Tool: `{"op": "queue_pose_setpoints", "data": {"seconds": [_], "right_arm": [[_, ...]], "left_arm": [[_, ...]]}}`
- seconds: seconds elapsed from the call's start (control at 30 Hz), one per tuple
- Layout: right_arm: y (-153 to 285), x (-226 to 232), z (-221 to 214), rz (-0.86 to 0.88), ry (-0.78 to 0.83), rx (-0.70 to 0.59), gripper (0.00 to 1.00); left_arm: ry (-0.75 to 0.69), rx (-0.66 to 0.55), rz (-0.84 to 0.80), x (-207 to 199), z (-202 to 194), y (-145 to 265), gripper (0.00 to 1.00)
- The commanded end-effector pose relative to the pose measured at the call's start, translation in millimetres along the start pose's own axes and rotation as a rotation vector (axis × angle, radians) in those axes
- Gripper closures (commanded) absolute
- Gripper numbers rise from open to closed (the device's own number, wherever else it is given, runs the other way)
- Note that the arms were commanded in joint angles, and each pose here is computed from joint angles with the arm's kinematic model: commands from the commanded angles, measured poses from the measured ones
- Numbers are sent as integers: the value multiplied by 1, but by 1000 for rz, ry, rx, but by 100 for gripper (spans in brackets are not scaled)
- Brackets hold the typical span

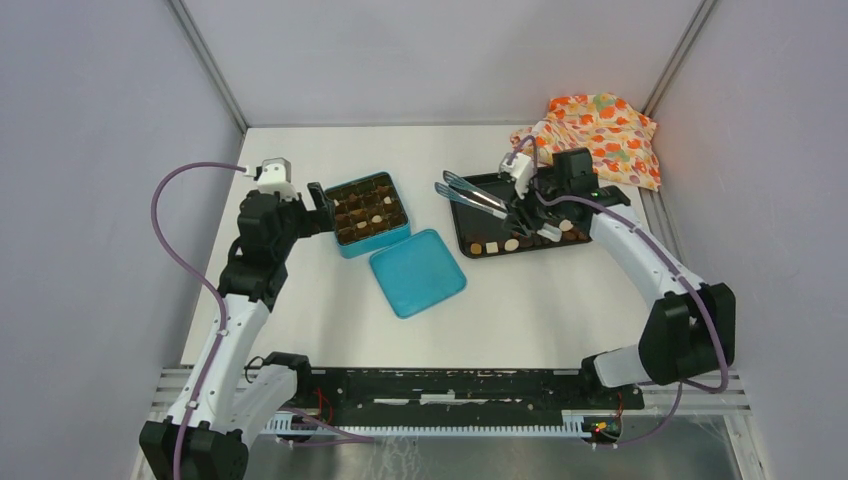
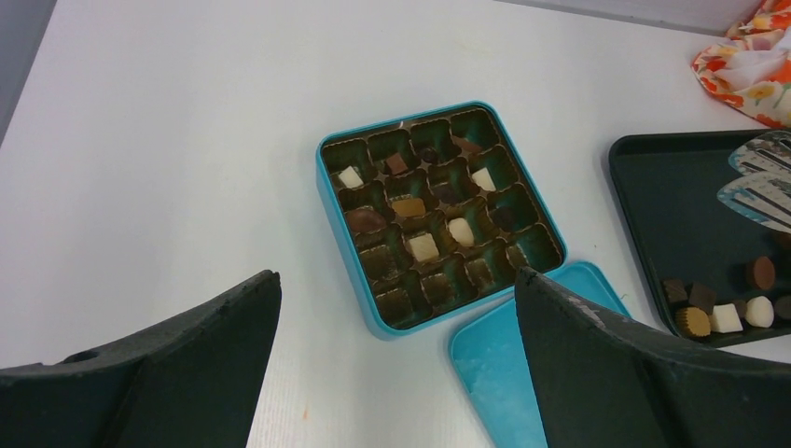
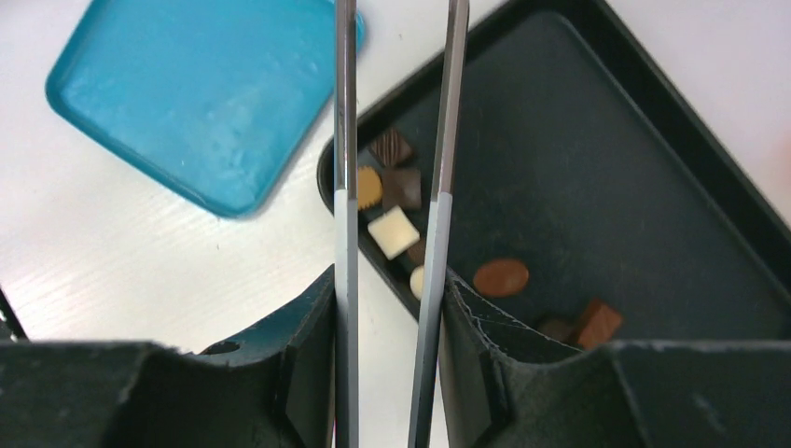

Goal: Pack the chocolate
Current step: Pick up the fake chocolate from the plate.

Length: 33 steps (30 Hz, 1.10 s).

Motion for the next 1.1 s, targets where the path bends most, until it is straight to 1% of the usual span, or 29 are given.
{"op": "queue_pose_setpoints", "data": {"seconds": [0.0, 0.13, 0.3, 0.57, 0.93, 1.07], "right_arm": [[32, 0, -14, -44, -2, -67, 57], [56, -2, -43, -91, -58, -55, 57], [80, 0, -81, -128, -125, -6, 58], [113, 6, -126, -165, -161, 101, 58], [112, 1, -159, -151, -158, 234, 57], [110, 0, -166, -138, -174, 259, 58]], "left_arm": [[-52, -14, -48, -8, 7, 3, 0], [-55, -8, -66, -12, 5, 3, 0], [-58, -5, -84, -17, 5, 5, 0], [-61, -7, -103, -22, 6, 7, 0], [-63, 5, -129, -26, 4, 7, 0], [-63, 7, -132, -27, 3, 7, 0]]}}
Point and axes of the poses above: each gripper's point midway between its finger pads, its own y axis back along the fingers, its own x axis along the line the jaws close on, z = x × y, the point moved 3 cm from there along y, back along the fingers, and after that the axes turned 13 degrees about y, right-handed, at the moved point
